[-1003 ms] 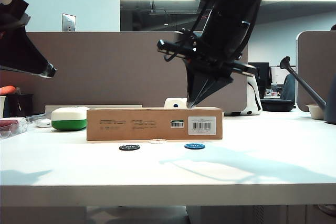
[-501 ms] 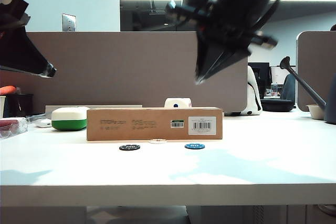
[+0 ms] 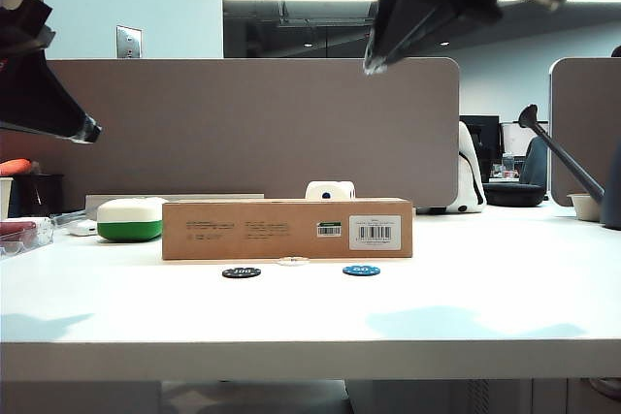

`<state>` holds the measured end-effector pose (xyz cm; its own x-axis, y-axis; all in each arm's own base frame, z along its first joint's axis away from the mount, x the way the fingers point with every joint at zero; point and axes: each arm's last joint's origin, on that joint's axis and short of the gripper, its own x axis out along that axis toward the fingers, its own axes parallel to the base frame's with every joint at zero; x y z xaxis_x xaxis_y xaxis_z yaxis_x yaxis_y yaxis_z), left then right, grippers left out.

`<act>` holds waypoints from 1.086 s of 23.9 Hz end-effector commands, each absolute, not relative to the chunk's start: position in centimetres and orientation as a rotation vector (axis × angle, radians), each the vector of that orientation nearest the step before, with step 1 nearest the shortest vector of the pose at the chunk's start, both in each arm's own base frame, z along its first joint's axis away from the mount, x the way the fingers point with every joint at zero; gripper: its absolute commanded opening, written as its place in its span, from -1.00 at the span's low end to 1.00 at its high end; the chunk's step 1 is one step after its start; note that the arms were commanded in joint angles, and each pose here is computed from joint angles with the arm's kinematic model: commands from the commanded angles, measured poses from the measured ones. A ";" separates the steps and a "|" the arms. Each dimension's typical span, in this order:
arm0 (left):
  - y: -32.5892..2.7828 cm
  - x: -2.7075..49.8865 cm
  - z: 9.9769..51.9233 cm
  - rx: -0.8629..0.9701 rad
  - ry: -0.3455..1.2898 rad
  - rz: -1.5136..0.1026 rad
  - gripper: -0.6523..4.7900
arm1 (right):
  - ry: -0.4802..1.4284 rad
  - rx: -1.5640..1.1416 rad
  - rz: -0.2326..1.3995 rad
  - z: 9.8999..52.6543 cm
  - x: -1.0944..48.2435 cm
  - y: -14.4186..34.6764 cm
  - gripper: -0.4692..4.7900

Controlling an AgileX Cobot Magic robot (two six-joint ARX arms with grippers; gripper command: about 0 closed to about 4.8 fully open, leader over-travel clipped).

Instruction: Push the chip with the lowest value in the row forward next to the rectangular box.

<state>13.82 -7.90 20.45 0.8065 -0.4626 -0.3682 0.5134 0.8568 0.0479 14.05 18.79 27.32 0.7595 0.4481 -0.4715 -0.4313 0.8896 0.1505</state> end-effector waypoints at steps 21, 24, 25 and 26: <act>-1.7 11.1 25.1 0.051 -0.018 -0.206 -0.78 | 0.491 0.038 0.481 27.7 13.5 19.2 -0.85; -1.5 9.8 25.9 0.048 -0.107 -0.201 -0.78 | 0.490 0.038 0.481 27.7 13.5 19.2 -0.85; -1.5 9.5 26.1 0.047 -0.125 -0.201 -0.78 | 0.491 0.038 0.481 27.7 13.5 19.2 -0.85; -1.5 9.2 26.2 0.047 -0.141 -0.201 -0.78 | 0.491 0.038 0.481 27.7 13.5 19.2 -0.85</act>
